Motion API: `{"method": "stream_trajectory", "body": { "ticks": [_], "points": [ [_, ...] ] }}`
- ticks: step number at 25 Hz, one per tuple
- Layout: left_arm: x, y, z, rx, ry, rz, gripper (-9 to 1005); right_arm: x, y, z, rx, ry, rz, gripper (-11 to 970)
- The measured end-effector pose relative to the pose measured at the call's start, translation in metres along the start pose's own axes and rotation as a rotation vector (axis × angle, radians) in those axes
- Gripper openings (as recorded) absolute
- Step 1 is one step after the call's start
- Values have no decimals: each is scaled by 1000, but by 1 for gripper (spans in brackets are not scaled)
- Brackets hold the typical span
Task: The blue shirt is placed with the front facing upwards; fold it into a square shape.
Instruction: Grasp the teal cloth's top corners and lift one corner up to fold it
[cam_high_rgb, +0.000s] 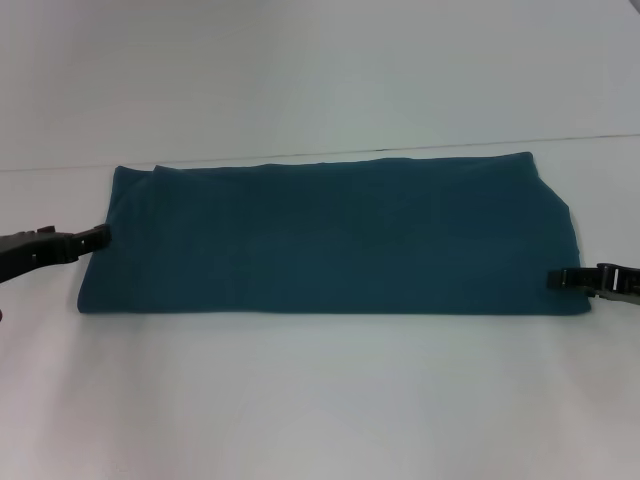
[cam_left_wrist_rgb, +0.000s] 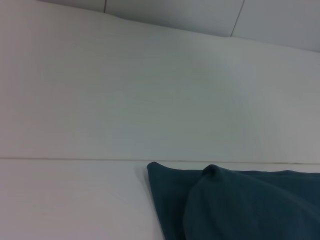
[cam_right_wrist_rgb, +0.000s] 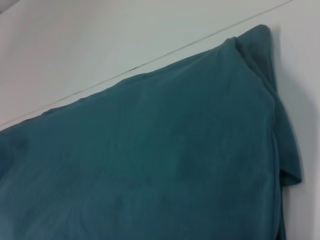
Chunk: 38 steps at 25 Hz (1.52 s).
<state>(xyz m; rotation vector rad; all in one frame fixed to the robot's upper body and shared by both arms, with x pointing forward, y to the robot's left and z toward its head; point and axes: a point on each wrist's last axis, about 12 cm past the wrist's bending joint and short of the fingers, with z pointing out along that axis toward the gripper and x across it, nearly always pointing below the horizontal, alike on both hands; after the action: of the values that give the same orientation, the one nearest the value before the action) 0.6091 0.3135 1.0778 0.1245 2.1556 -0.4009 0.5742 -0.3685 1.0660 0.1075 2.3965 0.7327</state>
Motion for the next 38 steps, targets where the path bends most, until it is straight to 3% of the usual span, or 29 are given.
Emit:
{"method": "stream_trajectory", "body": {
  "ticks": [11, 22, 27, 38],
  "points": [
    [2, 1, -1, 0, 3, -3, 861, 3, 3, 7, 21, 14, -15, 293],
    [9, 0, -4, 28, 31, -3, 861, 6, 1, 5, 17, 11, -3, 80],
    [15, 0, -4, 30, 68, 14, 862, 5, 0, 4, 16, 8, -8, 3],
    [20, -5, -2, 57, 94, 26, 860, 3, 0, 3, 18, 4, -10, 11]
  ]
}}
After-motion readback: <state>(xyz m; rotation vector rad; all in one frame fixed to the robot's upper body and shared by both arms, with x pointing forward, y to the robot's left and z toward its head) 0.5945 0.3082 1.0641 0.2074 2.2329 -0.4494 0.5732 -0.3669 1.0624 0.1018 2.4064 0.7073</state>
